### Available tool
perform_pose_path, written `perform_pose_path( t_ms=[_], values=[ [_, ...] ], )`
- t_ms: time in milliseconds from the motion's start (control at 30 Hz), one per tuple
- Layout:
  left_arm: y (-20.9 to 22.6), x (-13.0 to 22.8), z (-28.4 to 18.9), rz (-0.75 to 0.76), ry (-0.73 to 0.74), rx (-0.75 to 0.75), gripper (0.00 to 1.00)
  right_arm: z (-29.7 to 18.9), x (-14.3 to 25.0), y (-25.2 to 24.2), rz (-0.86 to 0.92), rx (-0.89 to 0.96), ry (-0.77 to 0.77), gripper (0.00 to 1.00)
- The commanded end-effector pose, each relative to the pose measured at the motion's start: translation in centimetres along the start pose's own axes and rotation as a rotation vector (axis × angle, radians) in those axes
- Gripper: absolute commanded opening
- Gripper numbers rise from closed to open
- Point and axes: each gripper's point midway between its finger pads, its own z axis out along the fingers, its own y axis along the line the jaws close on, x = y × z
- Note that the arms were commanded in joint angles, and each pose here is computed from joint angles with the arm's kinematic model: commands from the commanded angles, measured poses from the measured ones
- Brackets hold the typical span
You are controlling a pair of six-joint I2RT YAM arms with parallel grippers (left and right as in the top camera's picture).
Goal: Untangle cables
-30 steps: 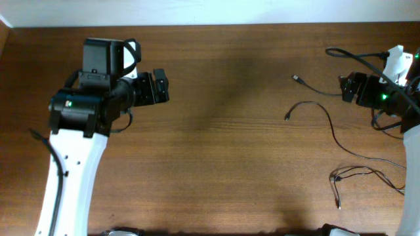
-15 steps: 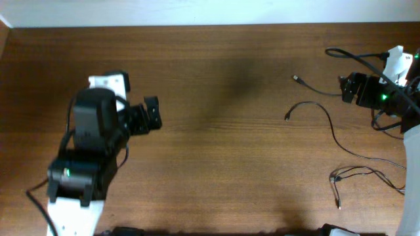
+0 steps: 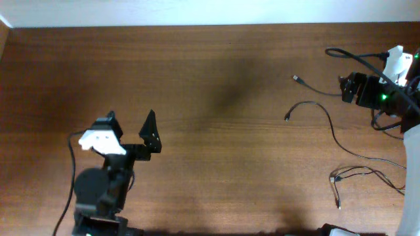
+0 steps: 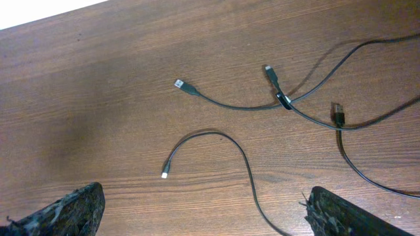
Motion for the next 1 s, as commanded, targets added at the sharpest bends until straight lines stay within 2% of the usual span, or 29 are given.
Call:
perform_pose_path(
  t_ms=[0,233,367,733,900,967],
  values=[
    [0.5,1.2,-1.0,0.010,-0.096,0.014,0.99,0.3,0.2,0.1,-0.002,0.001,0.010,0.99],
    [0.9,2.7,-2.5,0.004,-0.320,0.070,0.99,0.3,0.2,0.1,-0.002,0.001,0.010,0.99],
    [1.6,4.1,-2.8,0.000,-0.347,0.058,0.99,0.3,0.2,0.1,-0.002,0.001,0.010,0.99],
    [4.1,8.3,-3.1,0.000,-0.186,-0.064,0.99,0.3,0.2,0.1,-0.002,0.001,0.010,0.99],
    [5.5,13.1,-2.8,0.016,0.012,-0.125,0.99,0.3,0.2,0.1,-0.002,0.001,0.010,0.99],
    [5.5,13.4,-2.8,0.037,0.025,-0.127,0.99,0.3,0.2,0.1,-0.002,0.001,0.010,0.99]
  ],
)
